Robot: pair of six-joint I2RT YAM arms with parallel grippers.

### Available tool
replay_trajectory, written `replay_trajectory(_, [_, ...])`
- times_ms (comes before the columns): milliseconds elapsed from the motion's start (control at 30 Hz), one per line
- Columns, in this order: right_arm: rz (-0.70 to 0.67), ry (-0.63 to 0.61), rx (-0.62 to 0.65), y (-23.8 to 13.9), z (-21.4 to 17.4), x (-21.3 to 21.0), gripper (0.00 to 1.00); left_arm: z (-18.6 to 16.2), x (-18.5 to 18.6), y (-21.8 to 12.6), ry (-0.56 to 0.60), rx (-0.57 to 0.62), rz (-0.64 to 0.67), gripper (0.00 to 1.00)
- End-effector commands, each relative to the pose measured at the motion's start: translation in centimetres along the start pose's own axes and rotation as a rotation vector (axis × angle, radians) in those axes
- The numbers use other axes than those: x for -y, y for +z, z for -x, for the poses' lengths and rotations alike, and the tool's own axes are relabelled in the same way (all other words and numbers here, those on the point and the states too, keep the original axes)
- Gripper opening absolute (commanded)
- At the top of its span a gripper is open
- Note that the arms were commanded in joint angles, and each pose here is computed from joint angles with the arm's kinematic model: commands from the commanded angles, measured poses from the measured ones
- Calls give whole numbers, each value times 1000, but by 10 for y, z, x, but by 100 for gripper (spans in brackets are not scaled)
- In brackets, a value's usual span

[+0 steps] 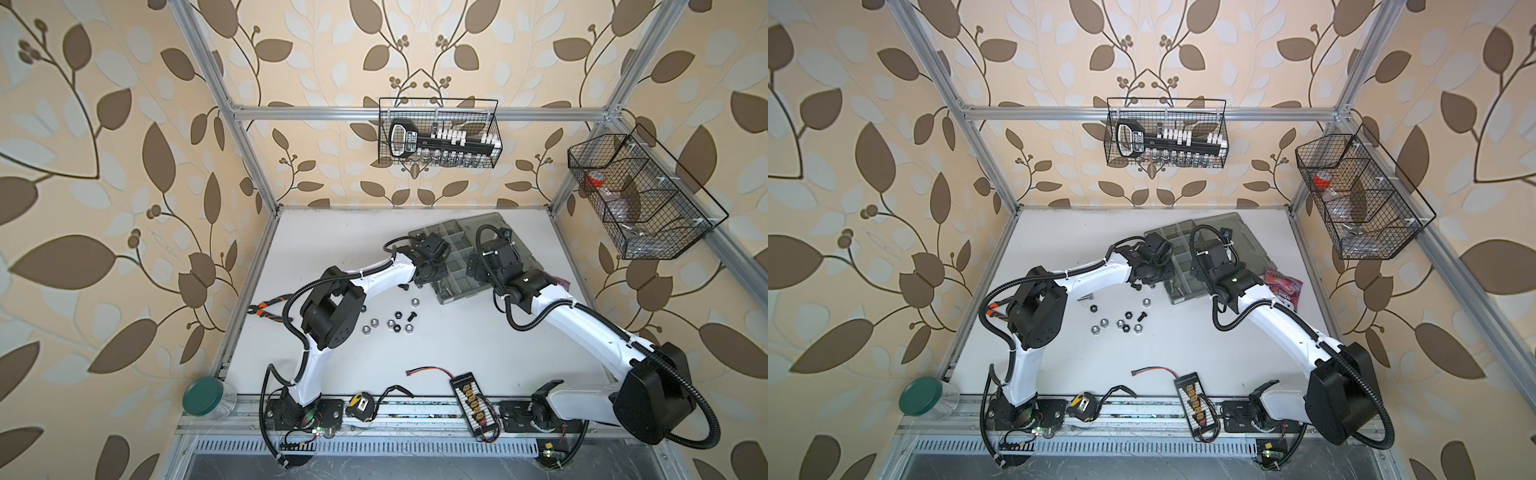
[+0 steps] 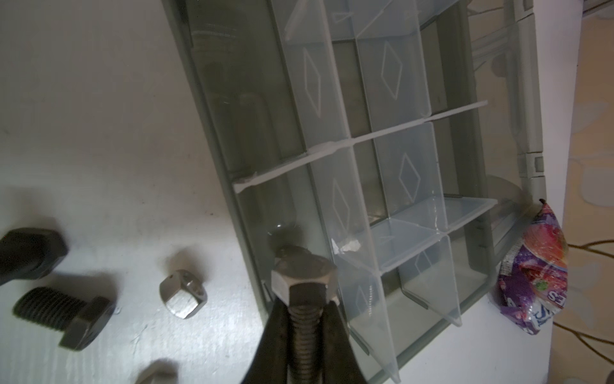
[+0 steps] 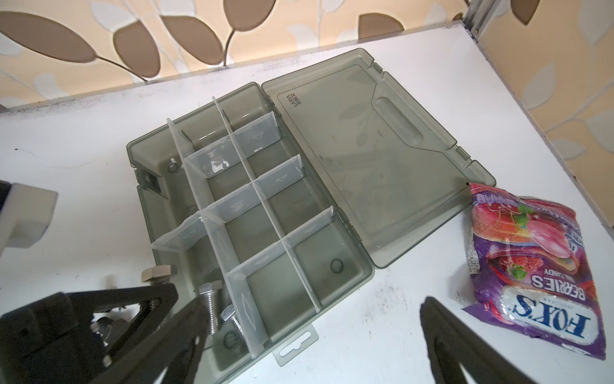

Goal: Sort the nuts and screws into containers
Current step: 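Lower the silver bolt into the bolt compartment and open the left gripper, then move the left gripper back over another silver bolt in the pile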

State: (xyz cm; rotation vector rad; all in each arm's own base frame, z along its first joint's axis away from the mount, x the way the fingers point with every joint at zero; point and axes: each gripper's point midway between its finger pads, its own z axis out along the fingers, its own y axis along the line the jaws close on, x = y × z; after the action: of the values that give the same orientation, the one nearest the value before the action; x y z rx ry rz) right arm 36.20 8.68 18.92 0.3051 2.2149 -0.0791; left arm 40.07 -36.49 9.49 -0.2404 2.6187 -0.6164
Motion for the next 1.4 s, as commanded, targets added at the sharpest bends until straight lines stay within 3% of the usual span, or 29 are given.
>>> replay_trajectory(0, [-15,14,14,-3,1,6,100,16,25,-4,0,48,-59,6])
replay_trajectory(267, [-14,14,13,-3,0,6,100,17,29,2,-3,47,-66,34])
replay_trajectory(500, [-9,12,10,-2,-1,5,100,25,30,-11,3,87,-63,39])
replay_trajectory(633, [2,11,12,-2,0,3,100,37,28,-35,30,154,-50,42])
replay_trajectory(733, [9,9,12,-1,1,1,100,46,19,-60,47,221,-26,51])
replay_trajectory(967, [80,2,15,-1,1,-11,100,58,-44,-124,44,376,137,98])
replay_trajectory(1067, [91,1,18,-1,3,-14,100,57,-81,-143,47,375,191,99])
replay_trajectory(1233, [90,-8,19,-1,3,-15,100,42,-146,-162,113,258,297,99])
replay_trajectory(1367, [112,-19,13,-1,2,-19,99,26,-198,-182,72,202,379,99])
